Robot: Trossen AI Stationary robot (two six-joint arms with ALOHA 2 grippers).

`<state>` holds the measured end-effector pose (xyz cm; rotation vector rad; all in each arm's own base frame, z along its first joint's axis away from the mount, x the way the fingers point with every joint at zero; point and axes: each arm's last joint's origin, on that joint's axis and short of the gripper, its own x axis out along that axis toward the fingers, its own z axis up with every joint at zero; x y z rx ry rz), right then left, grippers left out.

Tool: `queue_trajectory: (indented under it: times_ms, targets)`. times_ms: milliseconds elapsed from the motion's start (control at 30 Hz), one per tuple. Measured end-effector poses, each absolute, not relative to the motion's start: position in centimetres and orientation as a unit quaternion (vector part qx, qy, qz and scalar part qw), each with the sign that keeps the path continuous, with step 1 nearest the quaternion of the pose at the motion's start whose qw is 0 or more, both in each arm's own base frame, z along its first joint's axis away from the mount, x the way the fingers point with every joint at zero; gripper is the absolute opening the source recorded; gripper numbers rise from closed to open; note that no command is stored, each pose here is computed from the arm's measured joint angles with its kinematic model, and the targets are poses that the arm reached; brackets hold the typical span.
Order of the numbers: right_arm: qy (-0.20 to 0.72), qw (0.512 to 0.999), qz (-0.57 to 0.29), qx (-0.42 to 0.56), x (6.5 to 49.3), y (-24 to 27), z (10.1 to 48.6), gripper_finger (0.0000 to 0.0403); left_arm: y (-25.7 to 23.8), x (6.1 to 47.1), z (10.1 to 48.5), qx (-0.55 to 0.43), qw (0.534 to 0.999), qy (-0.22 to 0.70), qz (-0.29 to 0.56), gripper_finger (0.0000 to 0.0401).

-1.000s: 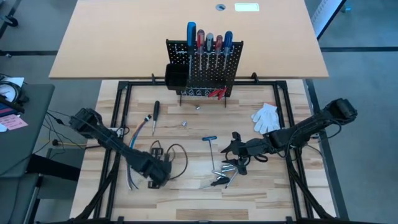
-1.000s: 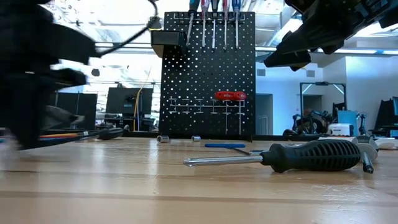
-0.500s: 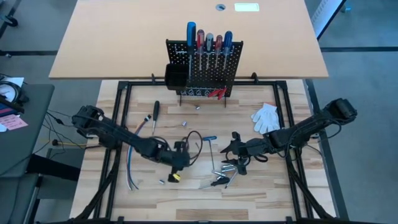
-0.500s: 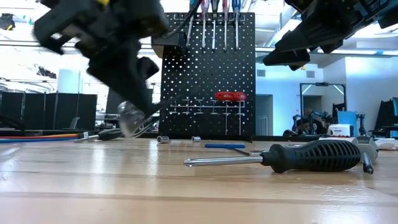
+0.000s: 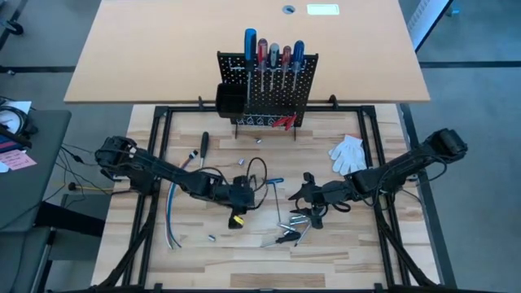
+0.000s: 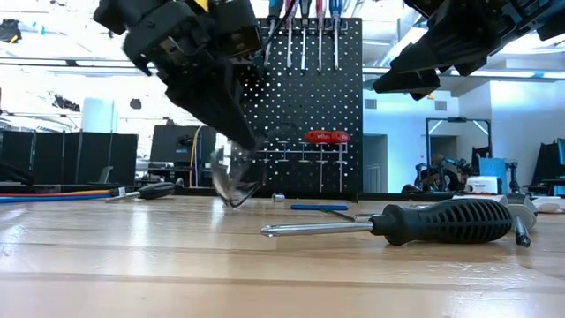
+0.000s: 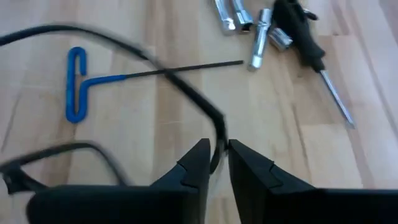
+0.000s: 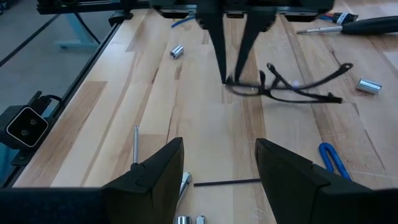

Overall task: Hang tools onto peg board
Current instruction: Move the black safety glass to the center of the table, then put the silver socket into the black bin on the black pegboard

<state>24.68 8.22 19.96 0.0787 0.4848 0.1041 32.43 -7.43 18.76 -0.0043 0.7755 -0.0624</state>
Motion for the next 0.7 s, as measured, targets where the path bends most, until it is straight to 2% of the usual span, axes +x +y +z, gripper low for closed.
queue_trajectory:
  times_ms: [233,333,533,700]
  targets:
    - [0.24,0.969,0.051,0.04,24.7,8.2,20.0,0.0207,-6.5,32.3,18.6,-0.014,0.917,0.399,-0.01,0.0107]
    - [0.24,0.969,0.051,0.039,24.7,8.2,19.9,0.0207,-6.8,32.0,19.8,0.009,0.903,0.43,-0.018,0.0118]
    - [0.247,0.967,0.052,0.037,24.6,8.3,19.8,0.0207,-11.0,29.9,22.5,0.063,0.845,0.527,-0.062,0.0106]
    - [0.261,0.963,0.056,0.034,24.3,8.6,19.6,0.0207,-17.0,26.2,22.2,0.062,0.834,0.544,-0.069,0.0078]
